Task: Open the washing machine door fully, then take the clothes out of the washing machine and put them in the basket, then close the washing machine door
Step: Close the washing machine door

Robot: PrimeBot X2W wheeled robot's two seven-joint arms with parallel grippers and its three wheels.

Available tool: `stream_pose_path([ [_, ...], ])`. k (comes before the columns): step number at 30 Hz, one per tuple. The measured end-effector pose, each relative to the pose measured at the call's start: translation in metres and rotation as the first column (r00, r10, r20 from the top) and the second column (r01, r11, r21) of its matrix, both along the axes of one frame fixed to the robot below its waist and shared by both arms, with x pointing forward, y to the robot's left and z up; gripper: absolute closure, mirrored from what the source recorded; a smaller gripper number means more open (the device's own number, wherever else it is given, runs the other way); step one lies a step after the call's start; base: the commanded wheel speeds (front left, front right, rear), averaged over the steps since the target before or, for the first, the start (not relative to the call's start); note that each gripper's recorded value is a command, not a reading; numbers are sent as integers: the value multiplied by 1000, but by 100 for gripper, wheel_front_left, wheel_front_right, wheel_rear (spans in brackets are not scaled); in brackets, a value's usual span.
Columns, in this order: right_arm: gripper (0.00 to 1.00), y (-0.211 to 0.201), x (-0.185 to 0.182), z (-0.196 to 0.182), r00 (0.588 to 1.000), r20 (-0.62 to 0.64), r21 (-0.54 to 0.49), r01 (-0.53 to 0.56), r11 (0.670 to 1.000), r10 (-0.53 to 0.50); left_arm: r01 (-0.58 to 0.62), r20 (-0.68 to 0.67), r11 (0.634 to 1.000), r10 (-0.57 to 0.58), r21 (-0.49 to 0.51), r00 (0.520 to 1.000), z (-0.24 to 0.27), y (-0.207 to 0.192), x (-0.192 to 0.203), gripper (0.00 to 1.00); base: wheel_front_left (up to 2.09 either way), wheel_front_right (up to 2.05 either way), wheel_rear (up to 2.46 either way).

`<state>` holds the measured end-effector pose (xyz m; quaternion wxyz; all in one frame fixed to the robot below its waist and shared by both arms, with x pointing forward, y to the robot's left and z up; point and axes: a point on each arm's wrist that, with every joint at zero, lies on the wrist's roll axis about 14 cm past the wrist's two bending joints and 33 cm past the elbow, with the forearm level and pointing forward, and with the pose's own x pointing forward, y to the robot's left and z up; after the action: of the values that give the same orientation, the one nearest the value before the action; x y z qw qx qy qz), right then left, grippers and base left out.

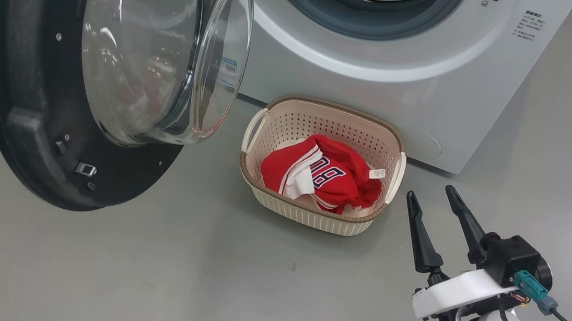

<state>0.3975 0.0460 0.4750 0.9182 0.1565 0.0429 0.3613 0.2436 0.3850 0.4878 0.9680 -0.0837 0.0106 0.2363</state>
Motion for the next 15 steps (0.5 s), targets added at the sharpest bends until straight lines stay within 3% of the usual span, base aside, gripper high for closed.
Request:
stream_pose_path([
  [8,0,0,1,-5,1000,-12,-1,-1,1000,1,-19,84,1000,18,18,996,31,21,10,100,0,0,0],
  [12,0,0,2,-8,1000,-20,-1,-2,1000,2,-56,166,993,72,-102,984,42,34,17,100,0,0,0],
  [15,0,-2,3,-11,1000,-26,-7,-1,1000,1,-44,205,967,98,-253,974,43,35,27,100,0,0,0],
])
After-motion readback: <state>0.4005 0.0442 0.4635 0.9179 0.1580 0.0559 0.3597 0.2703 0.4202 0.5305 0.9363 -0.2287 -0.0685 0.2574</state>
